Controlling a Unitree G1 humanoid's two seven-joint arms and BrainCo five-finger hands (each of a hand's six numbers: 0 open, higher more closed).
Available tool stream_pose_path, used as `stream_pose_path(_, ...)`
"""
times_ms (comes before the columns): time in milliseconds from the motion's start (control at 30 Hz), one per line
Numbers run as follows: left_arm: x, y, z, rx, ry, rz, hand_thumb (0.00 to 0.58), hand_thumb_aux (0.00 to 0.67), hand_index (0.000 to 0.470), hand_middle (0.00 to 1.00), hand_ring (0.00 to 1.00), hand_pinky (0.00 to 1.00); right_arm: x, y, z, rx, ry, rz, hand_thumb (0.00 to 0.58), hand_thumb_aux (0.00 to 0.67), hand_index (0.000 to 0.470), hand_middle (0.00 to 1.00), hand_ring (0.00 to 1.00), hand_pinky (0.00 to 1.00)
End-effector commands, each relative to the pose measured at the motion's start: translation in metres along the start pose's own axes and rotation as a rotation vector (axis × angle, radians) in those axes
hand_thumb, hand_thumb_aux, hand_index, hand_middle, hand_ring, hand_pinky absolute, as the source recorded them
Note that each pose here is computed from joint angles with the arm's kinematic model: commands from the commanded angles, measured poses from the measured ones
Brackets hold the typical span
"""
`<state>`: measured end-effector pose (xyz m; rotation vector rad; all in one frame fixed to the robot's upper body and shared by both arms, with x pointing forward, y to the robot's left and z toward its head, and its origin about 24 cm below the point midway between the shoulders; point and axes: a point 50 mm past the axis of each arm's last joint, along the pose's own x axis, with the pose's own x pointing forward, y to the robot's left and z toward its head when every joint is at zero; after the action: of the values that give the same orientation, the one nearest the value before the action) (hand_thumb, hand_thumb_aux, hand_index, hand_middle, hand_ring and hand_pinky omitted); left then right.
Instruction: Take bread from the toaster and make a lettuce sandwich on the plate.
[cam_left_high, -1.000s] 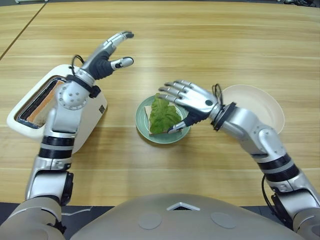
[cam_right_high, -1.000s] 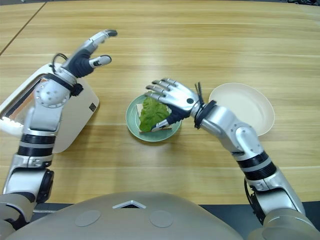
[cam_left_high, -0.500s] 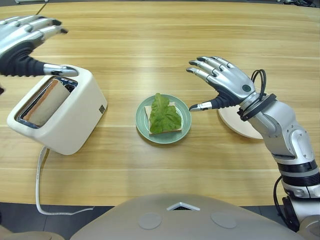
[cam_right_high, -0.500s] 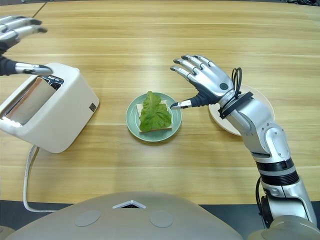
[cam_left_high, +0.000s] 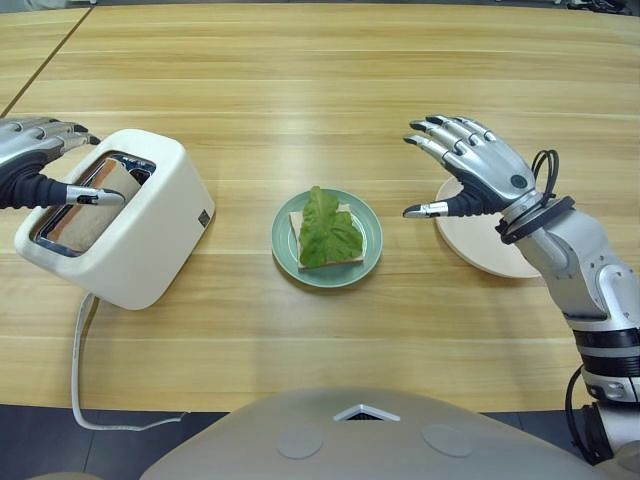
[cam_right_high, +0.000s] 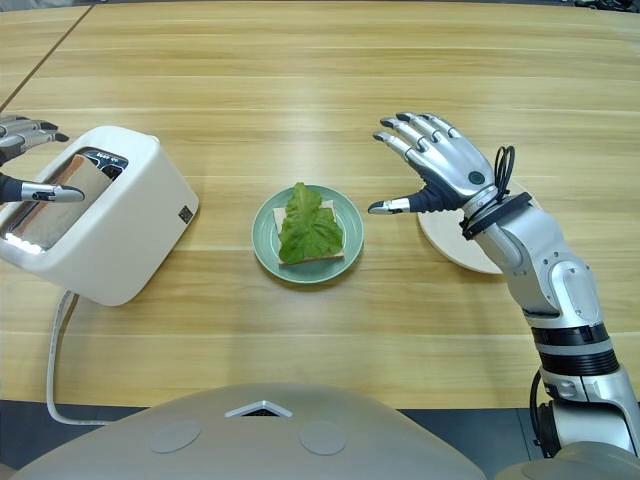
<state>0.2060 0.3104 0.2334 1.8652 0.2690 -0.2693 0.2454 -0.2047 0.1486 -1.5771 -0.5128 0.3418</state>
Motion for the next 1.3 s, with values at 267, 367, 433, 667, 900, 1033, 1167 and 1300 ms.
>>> stream_pose_path(267,0.01,-0.021,0.013,0.02,-0.056,-0.113,0.535,0.483,0.339,0.0,0.0,0.0,-0.009,-0.003,-0.004,0.002,0.003,-0.007,0.0,0.0,0.0,0.0,0.0,0.0)
stream_pose_path(367,0.011,-0.02,0.013,0.018,-0.063,-0.102,0.58,0.67,0.47,0.0,0.0,0.0,-0.009,-0.002,-0.005,0.003,0.007,-0.006,0.0,0.0,0.0,0.0,0.0,0.0)
stream_pose_path(433,0.012,-0.016,0.011,0.006,-0.057,-0.073,0.58,0.67,0.47,0.0,0.0,0.0,-0.008,0.0,-0.005,0.003,0.007,-0.005,0.0,0.0,0.0,0.0,0.0,0.0)
stream_pose_path(667,0.02,0.003,-0.002,-0.053,-0.047,-0.015,0.58,0.67,0.47,0.0,0.0,0.0,0.0,0.007,-0.002,0.007,-0.006,0.006,0.0,0.0,0.0,0.0,0.0,0.0)
stream_pose_path(900,0.024,0.06,-0.009,-0.16,-0.235,0.016,0.58,0.67,0.47,0.0,0.0,0.0,0.005,0.013,0.0,0.011,-0.008,0.012,0.0,0.0,0.0,0.0,0.0,0.0)
stream_pose_path(1033,0.031,0.075,-0.017,-0.221,-0.28,0.0,0.58,0.67,0.47,0.0,0.0,0.0,0.012,0.016,0.001,0.014,-0.017,0.015,0.0,0.0,0.0,0.0,0.0,0.0)
stream_pose_path(1167,0.037,0.098,-0.016,-0.249,-0.344,0.049,0.58,0.67,0.47,0.0,0.0,0.0,0.017,0.019,-0.001,0.017,-0.015,0.016,0.0,0.0,0.0,0.0,0.0,0.0)
stream_pose_path(1300,0.048,0.119,0.005,-0.301,-0.502,0.115,0.58,0.67,0.47,0.0,0.0,0.0,0.021,0.023,-0.008,0.034,-0.003,0.01,0.0,0.0,0.0,0.0,0.0,0.0)
